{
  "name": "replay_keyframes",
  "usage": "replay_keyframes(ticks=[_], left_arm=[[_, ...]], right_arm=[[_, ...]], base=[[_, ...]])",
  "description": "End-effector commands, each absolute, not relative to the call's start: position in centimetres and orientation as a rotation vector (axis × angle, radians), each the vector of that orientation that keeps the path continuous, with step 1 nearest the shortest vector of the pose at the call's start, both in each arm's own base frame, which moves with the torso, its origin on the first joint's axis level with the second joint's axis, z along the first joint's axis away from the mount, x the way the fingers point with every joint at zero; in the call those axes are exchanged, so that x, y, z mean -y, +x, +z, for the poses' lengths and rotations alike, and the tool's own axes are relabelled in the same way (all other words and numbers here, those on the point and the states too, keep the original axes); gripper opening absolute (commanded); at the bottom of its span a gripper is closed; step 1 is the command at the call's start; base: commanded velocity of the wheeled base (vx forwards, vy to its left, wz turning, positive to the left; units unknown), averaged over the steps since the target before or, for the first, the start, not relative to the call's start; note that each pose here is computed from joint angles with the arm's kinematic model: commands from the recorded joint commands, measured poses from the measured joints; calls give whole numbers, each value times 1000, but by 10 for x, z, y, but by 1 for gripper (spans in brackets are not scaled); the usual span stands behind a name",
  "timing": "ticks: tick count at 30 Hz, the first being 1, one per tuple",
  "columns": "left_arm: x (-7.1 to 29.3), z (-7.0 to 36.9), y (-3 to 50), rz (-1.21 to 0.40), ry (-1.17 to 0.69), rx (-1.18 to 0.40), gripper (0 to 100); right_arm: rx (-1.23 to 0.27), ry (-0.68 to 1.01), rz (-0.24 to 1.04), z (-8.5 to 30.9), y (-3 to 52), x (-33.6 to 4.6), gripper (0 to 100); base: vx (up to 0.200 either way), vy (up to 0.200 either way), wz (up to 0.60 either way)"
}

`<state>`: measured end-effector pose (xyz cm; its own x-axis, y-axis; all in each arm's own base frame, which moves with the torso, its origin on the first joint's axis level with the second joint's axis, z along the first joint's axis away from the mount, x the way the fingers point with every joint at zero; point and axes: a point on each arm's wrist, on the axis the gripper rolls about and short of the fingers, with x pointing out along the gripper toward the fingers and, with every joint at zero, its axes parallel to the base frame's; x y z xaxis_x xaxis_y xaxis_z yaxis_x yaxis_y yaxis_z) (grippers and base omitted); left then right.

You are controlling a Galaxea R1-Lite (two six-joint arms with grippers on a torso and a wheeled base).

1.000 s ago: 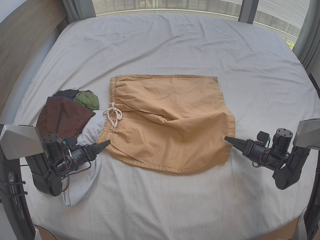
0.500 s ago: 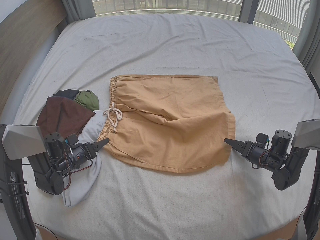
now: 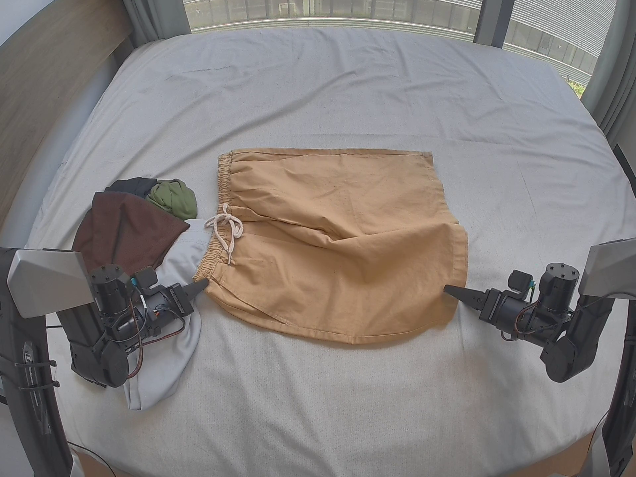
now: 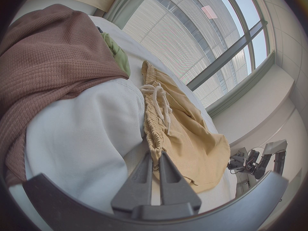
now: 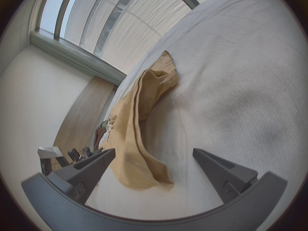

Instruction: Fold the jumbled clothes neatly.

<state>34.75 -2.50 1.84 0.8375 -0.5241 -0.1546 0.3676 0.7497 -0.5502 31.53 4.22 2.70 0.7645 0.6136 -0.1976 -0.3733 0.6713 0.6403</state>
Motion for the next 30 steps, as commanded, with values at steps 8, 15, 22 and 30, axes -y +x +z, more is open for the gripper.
replay_keyframes(ticks=[8,15,22,30], left_arm=[[26,20,347,-500,-529,-308,0],[28,19,346,-504,-529,-314,0],[28,18,346,-504,-529,-317,0],[26,19,347,-499,-529,-310,0]], right_arm=[[-492,509,600,-3,310,-50,100],[-474,492,653,2,312,-65,100],[-471,478,708,7,309,-82,100],[-489,482,703,12,297,-79,100]], base=[[0,0,0],[0,0,0],[0,0,0],[0,0,0]])
